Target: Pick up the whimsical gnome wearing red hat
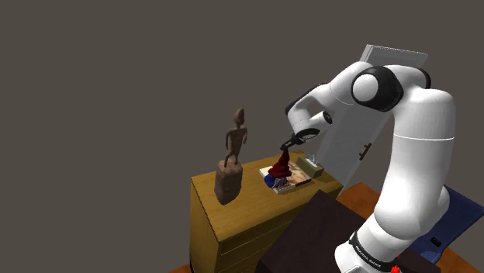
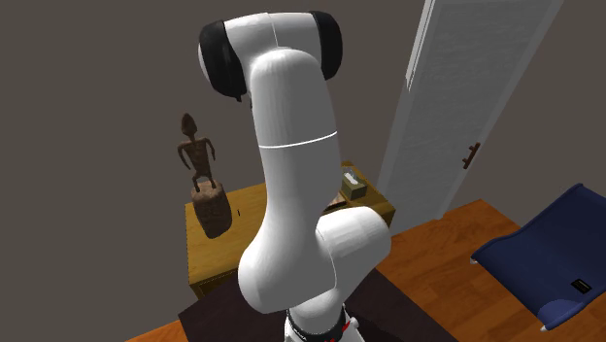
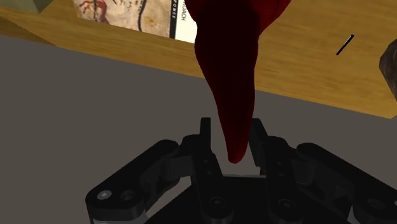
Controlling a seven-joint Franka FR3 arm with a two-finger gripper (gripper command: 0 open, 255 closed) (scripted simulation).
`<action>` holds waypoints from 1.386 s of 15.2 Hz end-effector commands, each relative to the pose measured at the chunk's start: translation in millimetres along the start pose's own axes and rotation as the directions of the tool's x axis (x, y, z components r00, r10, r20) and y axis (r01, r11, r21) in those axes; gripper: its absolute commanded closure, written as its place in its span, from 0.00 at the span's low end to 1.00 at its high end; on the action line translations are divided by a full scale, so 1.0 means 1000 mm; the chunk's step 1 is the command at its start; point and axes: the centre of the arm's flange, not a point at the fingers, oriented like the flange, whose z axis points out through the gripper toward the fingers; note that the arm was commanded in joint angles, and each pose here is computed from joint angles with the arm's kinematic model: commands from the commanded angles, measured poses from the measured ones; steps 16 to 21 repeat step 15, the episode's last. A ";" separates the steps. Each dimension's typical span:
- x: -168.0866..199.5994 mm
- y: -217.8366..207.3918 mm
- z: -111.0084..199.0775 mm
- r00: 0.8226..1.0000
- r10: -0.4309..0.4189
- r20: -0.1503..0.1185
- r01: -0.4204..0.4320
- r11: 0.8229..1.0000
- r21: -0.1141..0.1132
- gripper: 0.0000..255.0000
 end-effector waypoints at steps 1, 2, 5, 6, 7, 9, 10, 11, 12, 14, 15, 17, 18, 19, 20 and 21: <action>0.007 0.001 -0.008 1.000 0.000 -0.001 0.000 1.000 -0.001 1.00; 0.009 0.001 -0.013 1.000 0.000 -0.001 0.000 1.000 -0.001 1.00; 0.017 0.003 -0.026 1.000 0.000 -0.001 0.000 1.000 -0.001 1.00; 0.020 0.003 -0.031 1.000 0.000 -0.001 0.000 1.000 -0.001 1.00; 0.023 0.004 -0.035 1.000 0.000 -0.001 0.000 1.000 -0.001 1.00; 0.028 0.005 -0.044 1.000 0.000 -0.001 0.000 1.000 -0.001 1.00; 0.031 0.005 -0.049 1.000 0.000 -0.001 0.000 1.000 -0.001 1.00; 0.034 0.005 -0.053 1.000 0.000 -0.001 0.000 1.000 -0.001 1.00; 0.036 0.006 -0.058 1.000 0.000 -0.001 0.000 1.000 -0.001 1.00; 0.039 0.006 -0.063 1.000 0.000 -0.001 0.000 1.000 -0.001 1.00; 0.039 0.006 -0.063 1.000 0.000 -0.001 0.000 1.000 -0.001 1.00; 0.039 0.006 -0.063 1.000 0.000 -0.001 0.000 1.000 -0.001 1.00; 0.039 0.006 -0.063 1.000 0.000 -0.001 0.000 1.000 -0.001 1.00; 0.039 0.006 -0.063 1.000 0.000 -0.001 0.000 1.000 -0.001 1.00; 0.039 0.006 -0.063 1.000 0.000 -0.001 0.000 1.000 -0.001 1.00; 0.039 0.006 -0.063 1.000 0.000 -0.001 0.000 1.000 -0.001 1.00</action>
